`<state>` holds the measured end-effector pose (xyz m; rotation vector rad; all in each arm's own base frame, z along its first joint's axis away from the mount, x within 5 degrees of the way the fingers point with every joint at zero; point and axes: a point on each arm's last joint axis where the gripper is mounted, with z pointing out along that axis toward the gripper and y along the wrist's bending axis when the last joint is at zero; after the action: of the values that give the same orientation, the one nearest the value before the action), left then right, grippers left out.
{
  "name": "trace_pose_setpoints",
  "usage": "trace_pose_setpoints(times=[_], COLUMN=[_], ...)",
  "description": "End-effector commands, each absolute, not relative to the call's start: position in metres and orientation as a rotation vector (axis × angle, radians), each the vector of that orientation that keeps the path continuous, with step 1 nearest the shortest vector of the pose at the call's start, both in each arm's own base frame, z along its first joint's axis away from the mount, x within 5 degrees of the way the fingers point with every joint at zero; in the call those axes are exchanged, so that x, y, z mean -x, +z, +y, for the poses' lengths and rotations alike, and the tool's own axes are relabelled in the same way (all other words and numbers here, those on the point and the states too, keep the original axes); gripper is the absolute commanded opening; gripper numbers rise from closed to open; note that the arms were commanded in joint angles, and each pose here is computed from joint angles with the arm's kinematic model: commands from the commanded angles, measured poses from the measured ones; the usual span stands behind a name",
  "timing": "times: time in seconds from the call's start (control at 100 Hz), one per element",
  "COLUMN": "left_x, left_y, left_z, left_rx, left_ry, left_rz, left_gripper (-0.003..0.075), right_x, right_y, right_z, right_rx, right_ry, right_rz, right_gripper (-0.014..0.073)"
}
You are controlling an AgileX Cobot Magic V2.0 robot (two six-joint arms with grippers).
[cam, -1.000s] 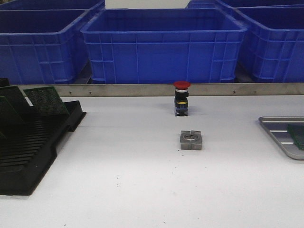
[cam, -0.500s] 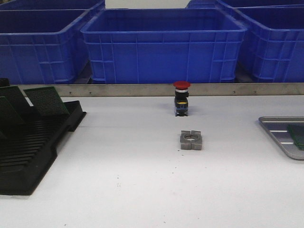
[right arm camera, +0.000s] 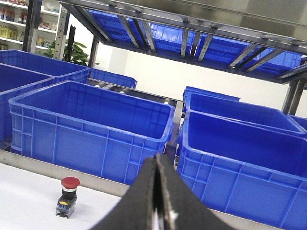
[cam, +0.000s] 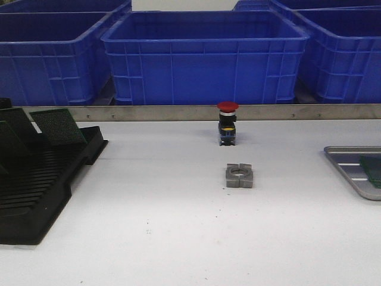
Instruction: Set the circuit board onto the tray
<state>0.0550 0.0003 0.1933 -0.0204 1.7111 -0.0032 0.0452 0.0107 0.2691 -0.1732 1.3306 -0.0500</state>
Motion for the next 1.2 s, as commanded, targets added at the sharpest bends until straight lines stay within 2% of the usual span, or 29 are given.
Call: trace_pose_setpoints(times=[0.0,0.3,0.48,0.56,0.72,0.84,0.99,1.03,1.19], left_x=[-0.055,-0.055,-0.055,-0.055,-0.055,-0.055,-0.055,-0.055,-0.055], left_y=[0.193,0.193,0.193,0.193,0.193,0.193,0.193,0.193,0.193], left_z=[0.001,0.001,0.001,0.001,0.001,0.001,0.001,0.001,0.001], left_rx=[0.034,0.034,0.034,0.034,0.034,0.034,0.034,0.034,0.034], left_ry=[-0.013,-0.013,-0.013,-0.013,-0.013,-0.013,-0.013,-0.013,-0.013], left_rz=[1.623,1.623,1.623,1.623,1.623,1.623,1.623,1.623,1.623], left_gripper=[-0.0017,-0.0017,-0.0017,-0.0017,-0.0017,-0.0017,-0.0017,-0.0017,-0.0017], right_x=[-0.045,-0.045,-0.045,-0.046,-0.051,-0.055,-0.06,-0.059,-0.055], right_y=[0.277,0.277,0.277,0.275,0.256,0.237,0.203,0.2,0.202], right_z=[0.009,0.008,0.002,-0.003,-0.008,-0.006,-0.003,-0.002,-0.003], right_rx=[0.148,0.141,0.086,0.06,0.035,0.01,0.007,0.019,0.031], right_ry=[-0.049,-0.055,-0.1,-0.177,-0.229,-0.156,-0.076,-0.086,-0.108], right_rz=[1.317,1.318,1.321,1.329,1.358,1.392,1.52,1.557,1.51], right_gripper=[-0.0059,-0.0059,-0.0059,-0.0059,-0.0059,-0.0059,-0.0059,-0.0059,-0.0059])
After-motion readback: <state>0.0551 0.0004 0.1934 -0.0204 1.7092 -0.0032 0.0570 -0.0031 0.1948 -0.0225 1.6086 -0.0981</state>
